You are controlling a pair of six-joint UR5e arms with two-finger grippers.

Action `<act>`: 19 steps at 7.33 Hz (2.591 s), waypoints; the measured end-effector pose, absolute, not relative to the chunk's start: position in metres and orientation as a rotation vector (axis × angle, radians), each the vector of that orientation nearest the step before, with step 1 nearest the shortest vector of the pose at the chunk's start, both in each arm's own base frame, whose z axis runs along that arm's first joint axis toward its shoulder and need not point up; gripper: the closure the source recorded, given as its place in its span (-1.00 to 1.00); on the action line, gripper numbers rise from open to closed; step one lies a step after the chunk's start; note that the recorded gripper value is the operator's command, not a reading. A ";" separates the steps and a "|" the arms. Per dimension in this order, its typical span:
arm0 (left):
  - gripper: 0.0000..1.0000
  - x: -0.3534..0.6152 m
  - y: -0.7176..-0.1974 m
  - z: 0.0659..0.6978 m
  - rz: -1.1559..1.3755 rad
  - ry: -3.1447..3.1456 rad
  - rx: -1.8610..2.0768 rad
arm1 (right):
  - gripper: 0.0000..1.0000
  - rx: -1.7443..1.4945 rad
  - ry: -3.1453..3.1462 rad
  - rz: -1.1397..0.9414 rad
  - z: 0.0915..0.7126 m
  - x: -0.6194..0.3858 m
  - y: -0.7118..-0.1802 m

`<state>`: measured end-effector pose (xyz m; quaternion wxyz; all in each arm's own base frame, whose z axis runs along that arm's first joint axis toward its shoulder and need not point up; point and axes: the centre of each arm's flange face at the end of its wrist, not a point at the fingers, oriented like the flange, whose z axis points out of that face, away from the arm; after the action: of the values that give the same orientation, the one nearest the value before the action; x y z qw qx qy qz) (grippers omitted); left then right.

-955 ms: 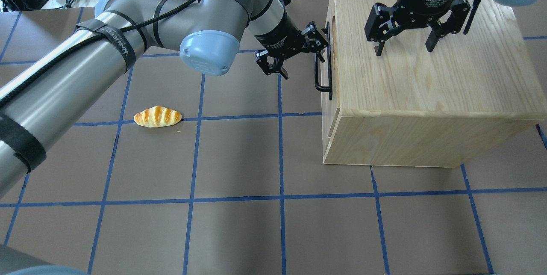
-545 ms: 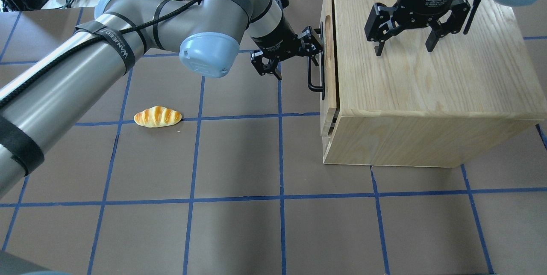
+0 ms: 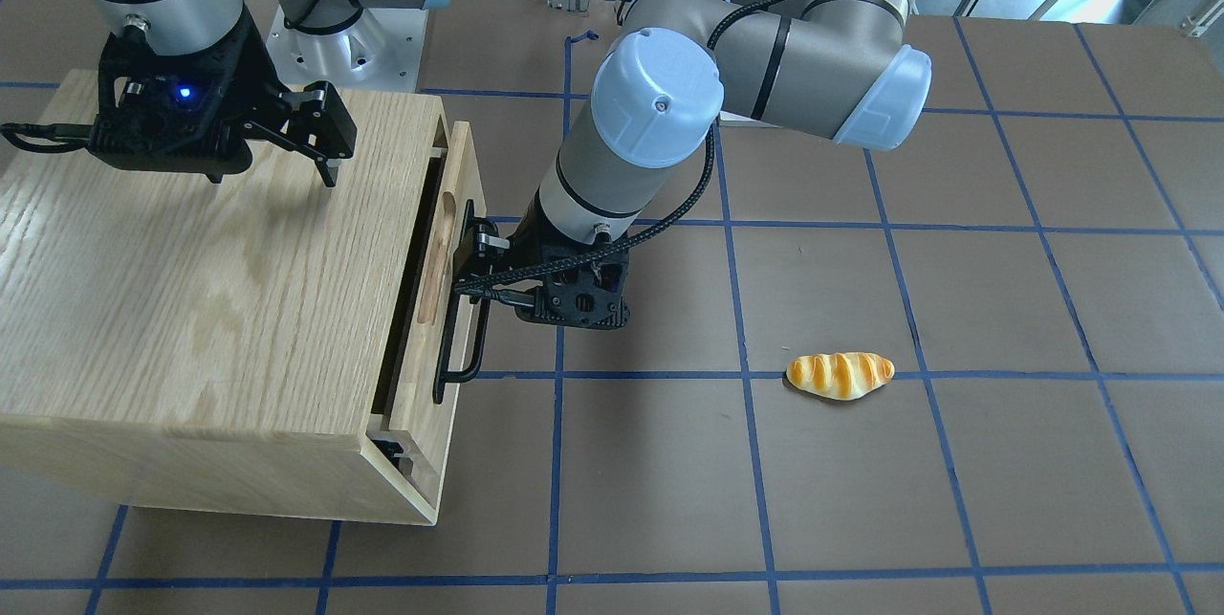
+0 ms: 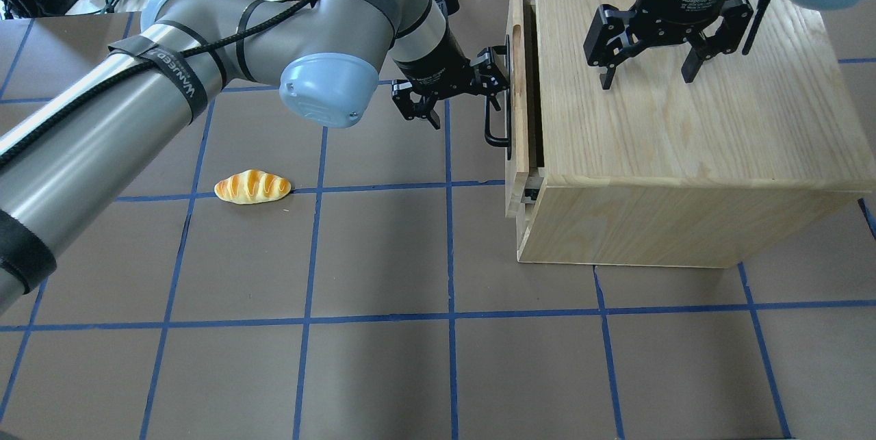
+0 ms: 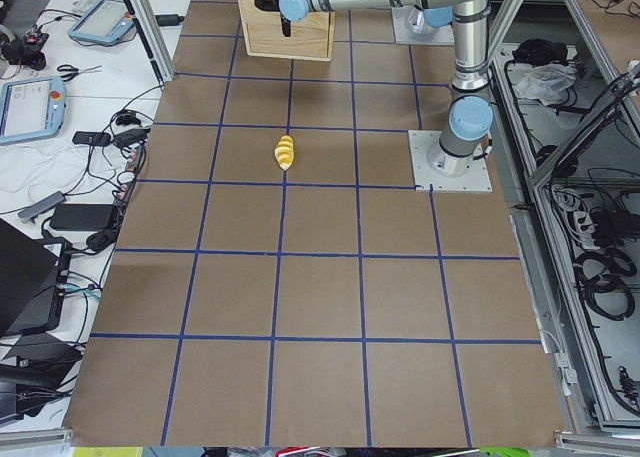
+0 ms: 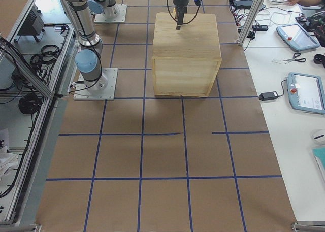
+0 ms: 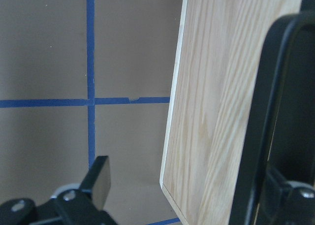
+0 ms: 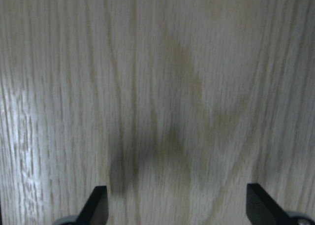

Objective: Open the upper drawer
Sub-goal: 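Pull the handle with the left gripper, sliding the drawer out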

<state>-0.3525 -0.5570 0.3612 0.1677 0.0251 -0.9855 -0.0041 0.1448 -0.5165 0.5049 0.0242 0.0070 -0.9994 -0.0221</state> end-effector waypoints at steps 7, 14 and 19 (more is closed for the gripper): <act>-1.00 -0.317 -0.559 0.377 0.014 -2.854 -0.015 | -1.00 0.021 -3.092 -0.068 0.505 0.145 -0.516; -1.00 -0.253 -0.559 0.385 -0.005 -2.870 -0.022 | -1.00 0.019 -3.092 -0.068 0.505 0.145 -0.517; -1.00 -0.222 -0.561 0.391 -0.028 -2.874 -0.002 | -1.00 0.019 -3.092 -0.068 0.505 0.145 -0.517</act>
<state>-0.2225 -0.5614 0.3908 0.1334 -0.0006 -0.9910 -0.0098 0.1445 -0.5165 0.5049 0.0242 0.0062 -0.9994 -0.0221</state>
